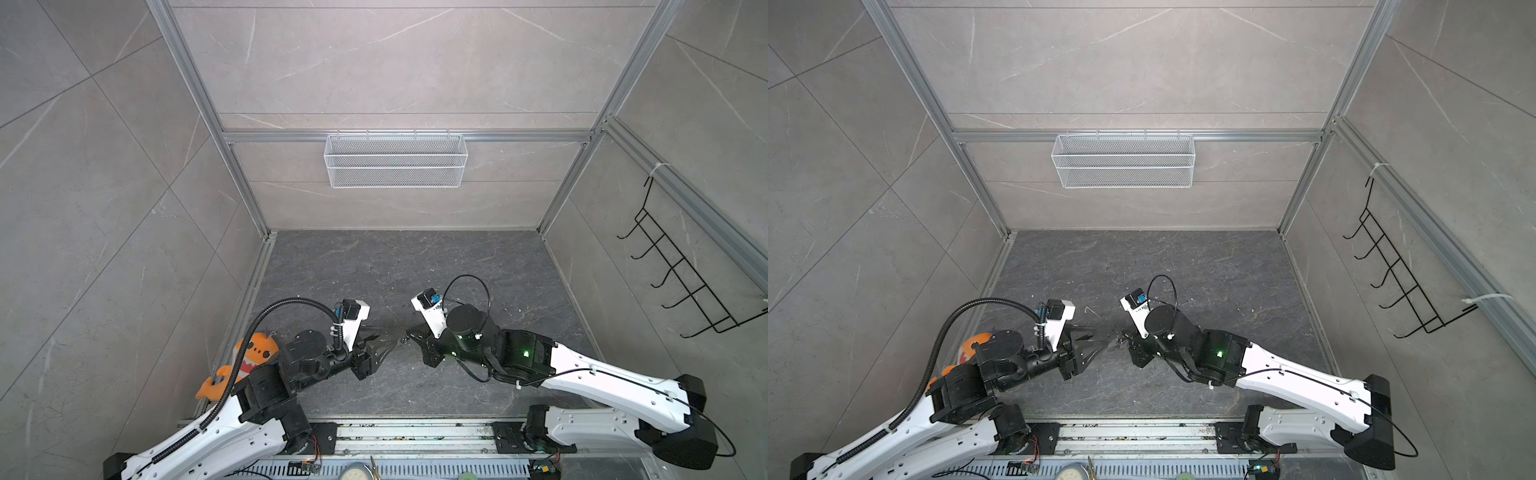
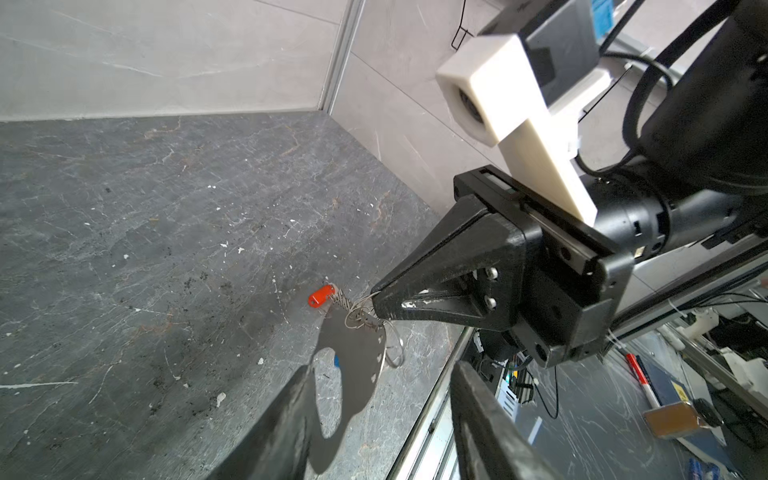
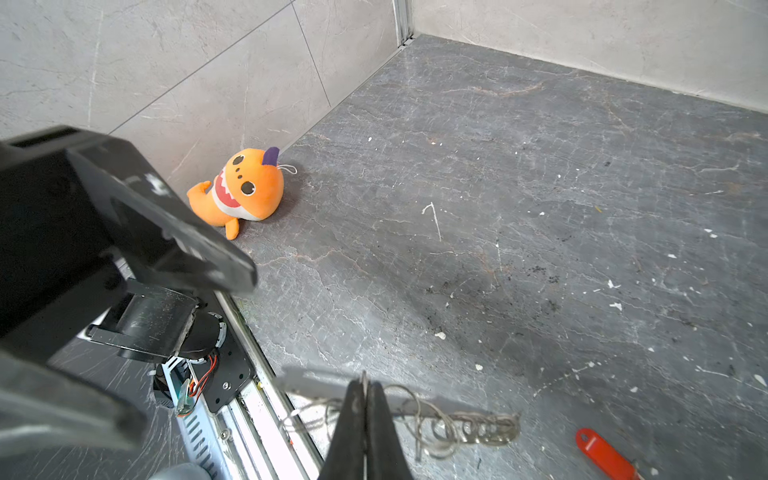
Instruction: Remove the keys from the keyring
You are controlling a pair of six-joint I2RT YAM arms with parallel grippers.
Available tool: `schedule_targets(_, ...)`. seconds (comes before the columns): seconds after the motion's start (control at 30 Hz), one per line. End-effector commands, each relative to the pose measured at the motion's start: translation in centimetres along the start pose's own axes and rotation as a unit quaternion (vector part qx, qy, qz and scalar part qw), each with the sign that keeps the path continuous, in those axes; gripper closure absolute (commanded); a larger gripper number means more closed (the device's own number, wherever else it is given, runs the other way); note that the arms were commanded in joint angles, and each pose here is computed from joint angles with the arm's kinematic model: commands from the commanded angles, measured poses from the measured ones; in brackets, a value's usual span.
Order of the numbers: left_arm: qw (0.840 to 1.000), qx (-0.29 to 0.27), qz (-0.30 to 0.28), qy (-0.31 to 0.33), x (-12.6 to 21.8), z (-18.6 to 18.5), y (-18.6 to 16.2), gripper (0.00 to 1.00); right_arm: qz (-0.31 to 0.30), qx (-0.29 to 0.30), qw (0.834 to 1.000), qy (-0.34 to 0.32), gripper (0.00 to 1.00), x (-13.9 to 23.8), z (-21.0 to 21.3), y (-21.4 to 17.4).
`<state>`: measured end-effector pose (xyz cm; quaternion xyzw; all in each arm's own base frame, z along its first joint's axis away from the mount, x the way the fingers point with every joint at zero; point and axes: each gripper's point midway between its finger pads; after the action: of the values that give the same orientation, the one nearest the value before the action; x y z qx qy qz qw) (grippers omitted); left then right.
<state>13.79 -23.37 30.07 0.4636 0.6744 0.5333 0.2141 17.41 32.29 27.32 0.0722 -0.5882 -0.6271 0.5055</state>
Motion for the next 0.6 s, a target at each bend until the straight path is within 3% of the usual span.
schedule_targets(0.0, 1.0, -0.001, -0.024, 0.013, 0.5, 0.5, 0.7, 0.44, -0.018, 0.01, 1.0, -0.001, 1.0, 0.9, 0.0, 0.9)
schedule_targets(0.13, 1.0, -0.002, 0.011, 0.008, -0.4, 0.5, -0.8, 0.46, -0.024, 0.013, 1.0, -0.001, 1.0, 1.2, 0.1, 1.5)
schedule_targets(0.4, 0.997, -0.006, 0.041, -0.064, -1.0, -1.8, -2.2, 0.44, -0.037, 0.006, 0.999, -0.013, 1.0, 1.4, -0.1, 2.4)
schedule_targets(0.57, 0.997, -0.003, 0.068, -0.032, -1.6, -0.5, -3.5, 0.49, -0.04, 0.006, 0.999, -0.006, 1.0, 1.4, 0.3, 2.8)
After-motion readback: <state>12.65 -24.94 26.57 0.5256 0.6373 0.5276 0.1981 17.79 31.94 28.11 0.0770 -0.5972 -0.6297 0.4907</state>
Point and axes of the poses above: each gripper's point midway between its finger pads, its own x axis back along the fingers, its own z axis along the line the jaws close on, y = z × x, and after that the axes turned 4 degrees about -x, right-handed
